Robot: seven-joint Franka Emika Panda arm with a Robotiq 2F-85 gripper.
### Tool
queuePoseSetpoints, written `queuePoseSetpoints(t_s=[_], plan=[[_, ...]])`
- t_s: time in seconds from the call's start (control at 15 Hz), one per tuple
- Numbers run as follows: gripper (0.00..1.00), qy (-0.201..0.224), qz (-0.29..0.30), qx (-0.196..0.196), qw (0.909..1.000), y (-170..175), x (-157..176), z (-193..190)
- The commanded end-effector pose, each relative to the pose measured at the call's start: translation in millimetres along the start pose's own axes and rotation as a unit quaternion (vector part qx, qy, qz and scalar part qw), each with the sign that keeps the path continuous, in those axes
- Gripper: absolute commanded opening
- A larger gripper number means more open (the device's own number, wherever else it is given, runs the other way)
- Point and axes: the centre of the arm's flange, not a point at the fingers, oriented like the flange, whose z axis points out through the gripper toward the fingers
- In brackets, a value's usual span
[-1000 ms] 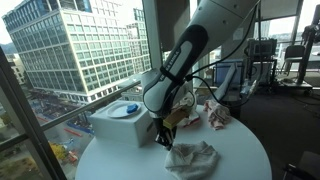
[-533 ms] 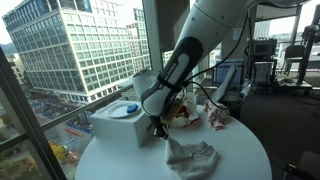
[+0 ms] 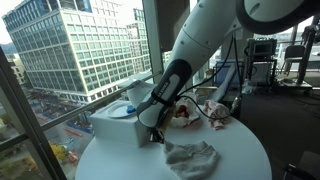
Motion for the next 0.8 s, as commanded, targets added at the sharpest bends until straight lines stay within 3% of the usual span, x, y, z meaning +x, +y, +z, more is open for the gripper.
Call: queuePoseSetpoints(t_s=[0.0, 0.27, 0.33, 0.4, 0.53, 0.73], plan=[[0.08, 0.018, -0.032, -0.047, 0.9982, -7.1, 22.2, -4.7], [0.05, 0.04, -0.047, -0.063, 0.9961, -24.5, 38.3, -15.8], [0.11, 0.043, -0.049, -0.065, 0.9958, -27.3, 39.7, -18.7], [0.31, 0.042, -0.048, -0.065, 0.9958, -28.7, 39.4, -20.7], [0.42, 0.033, -0.039, -0.058, 0.997, -24.3, 32.5, -23.7], [0.67, 0.018, -0.014, -0.057, 0.9981, -3.0, 11.8, -24.8]])
